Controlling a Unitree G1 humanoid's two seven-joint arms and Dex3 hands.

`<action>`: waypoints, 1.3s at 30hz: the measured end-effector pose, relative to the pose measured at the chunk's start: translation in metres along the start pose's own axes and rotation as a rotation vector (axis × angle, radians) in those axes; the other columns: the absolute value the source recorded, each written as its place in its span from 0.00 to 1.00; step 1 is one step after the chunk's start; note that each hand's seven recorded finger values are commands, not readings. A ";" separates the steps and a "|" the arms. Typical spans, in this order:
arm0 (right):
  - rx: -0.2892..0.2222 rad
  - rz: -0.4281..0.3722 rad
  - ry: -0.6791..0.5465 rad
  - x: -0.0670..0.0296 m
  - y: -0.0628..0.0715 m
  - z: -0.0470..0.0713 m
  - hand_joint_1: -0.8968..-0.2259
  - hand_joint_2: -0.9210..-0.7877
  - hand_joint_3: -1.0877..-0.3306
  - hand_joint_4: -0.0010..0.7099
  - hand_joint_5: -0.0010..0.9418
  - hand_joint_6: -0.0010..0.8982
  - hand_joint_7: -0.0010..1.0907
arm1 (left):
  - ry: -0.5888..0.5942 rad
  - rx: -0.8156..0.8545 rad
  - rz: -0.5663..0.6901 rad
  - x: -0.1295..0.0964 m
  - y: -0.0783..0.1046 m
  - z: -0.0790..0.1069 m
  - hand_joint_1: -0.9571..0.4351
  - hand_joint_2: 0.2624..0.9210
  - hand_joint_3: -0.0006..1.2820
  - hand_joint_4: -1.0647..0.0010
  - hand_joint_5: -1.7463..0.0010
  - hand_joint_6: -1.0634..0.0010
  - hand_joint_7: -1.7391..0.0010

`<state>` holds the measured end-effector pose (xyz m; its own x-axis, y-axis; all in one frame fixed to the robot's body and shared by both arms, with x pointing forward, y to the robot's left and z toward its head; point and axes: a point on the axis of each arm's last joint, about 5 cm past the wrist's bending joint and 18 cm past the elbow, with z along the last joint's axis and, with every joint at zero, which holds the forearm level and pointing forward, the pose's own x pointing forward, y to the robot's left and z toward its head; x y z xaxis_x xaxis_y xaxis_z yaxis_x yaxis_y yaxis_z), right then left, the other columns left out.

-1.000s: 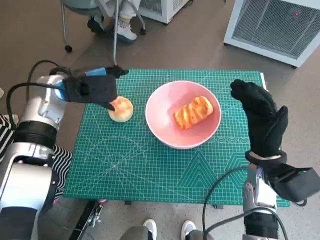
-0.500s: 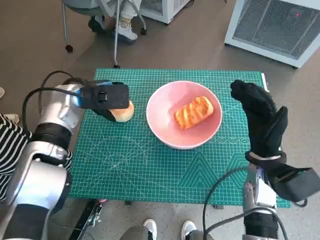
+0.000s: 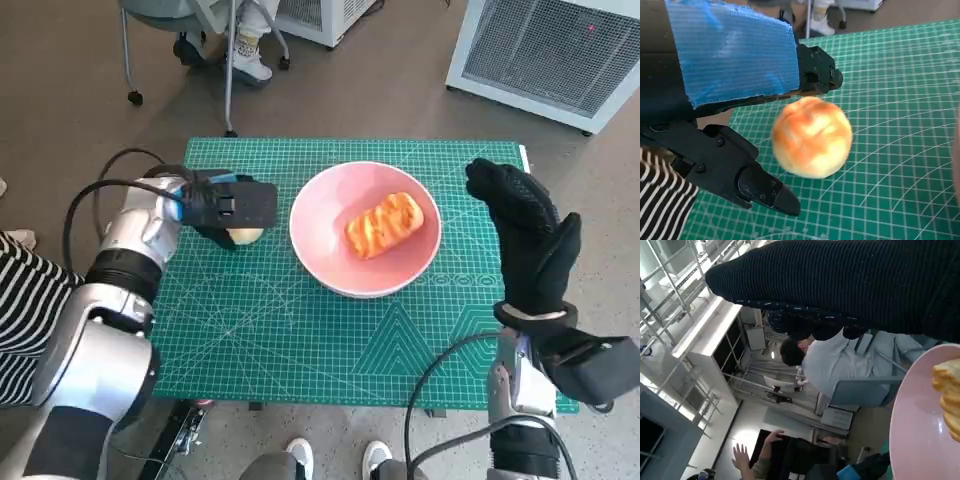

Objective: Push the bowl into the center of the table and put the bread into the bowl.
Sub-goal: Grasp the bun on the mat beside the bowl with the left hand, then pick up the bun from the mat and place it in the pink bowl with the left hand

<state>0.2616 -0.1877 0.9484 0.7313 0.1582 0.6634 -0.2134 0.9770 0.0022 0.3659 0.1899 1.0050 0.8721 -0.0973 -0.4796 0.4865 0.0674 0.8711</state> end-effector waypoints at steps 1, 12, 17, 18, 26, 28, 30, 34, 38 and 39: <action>0.000 0.000 -0.001 -0.0001 0.000 0.000 0.30 0.00 0.46 0.25 0.01 0.09 0.39 | -0.005 0.007 0.017 0.000 -0.001 0.000 0.62 0.79 0.01 0.52 0.97 0.52 0.97; -0.004 -0.006 -0.002 -0.0024 -0.001 0.001 0.30 0.00 0.46 0.26 0.01 0.09 0.39 | -0.005 0.070 0.120 0.006 -0.027 -0.004 0.70 0.99 0.05 0.30 0.39 0.45 0.40; -0.005 -0.008 -0.007 -0.0024 -0.001 0.003 0.31 0.00 0.46 0.26 0.01 0.09 0.39 | 0.012 0.093 0.129 0.006 -0.029 -0.007 0.69 1.00 0.05 0.30 0.35 0.44 0.35; -0.005 -0.008 -0.008 -0.0024 -0.001 0.003 0.31 0.00 0.46 0.26 0.01 0.09 0.39 | 0.012 0.094 0.130 0.006 -0.029 -0.007 0.69 1.00 0.04 0.30 0.34 0.44 0.35; -0.005 -0.013 -0.003 -0.0034 -0.002 0.003 0.31 0.00 0.46 0.26 0.00 0.09 0.39 | 0.021 0.073 0.139 0.004 -0.027 -0.010 0.69 1.00 0.04 0.30 0.33 0.41 0.37; -0.006 -0.013 -0.003 -0.0035 -0.002 0.003 0.31 0.00 0.46 0.26 0.00 0.09 0.39 | 0.020 0.059 0.144 0.004 -0.026 -0.011 0.69 1.00 0.03 0.30 0.33 0.41 0.38; -0.006 -0.014 -0.003 -0.0035 -0.002 0.003 0.31 0.00 0.46 0.26 0.00 0.09 0.39 | 0.018 0.045 0.150 0.003 -0.025 -0.012 0.69 1.00 0.03 0.30 0.33 0.41 0.38; -0.006 -0.014 -0.002 -0.0034 -0.002 0.003 0.32 0.00 0.46 0.26 0.00 0.09 0.39 | 0.017 0.038 0.156 0.003 -0.024 -0.013 0.69 1.00 0.03 0.30 0.33 0.41 0.37; -0.004 -0.014 0.001 -0.0034 -0.002 0.003 0.32 0.00 0.46 0.26 0.00 0.10 0.39 | 0.013 0.038 0.158 0.003 -0.024 -0.013 0.69 1.00 0.03 0.30 0.33 0.40 0.37; -0.003 -0.014 0.002 -0.0034 -0.002 0.003 0.32 0.00 0.46 0.26 0.00 0.10 0.39 | 0.011 0.038 0.158 0.003 -0.024 -0.013 0.69 1.00 0.03 0.30 0.33 0.40 0.37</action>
<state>0.2576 -0.1903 0.9483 0.7357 0.1447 0.6617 -0.2011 0.9795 0.0093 0.3573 0.2011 0.9819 0.9382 -0.0777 -0.3373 0.3412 0.0431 0.9390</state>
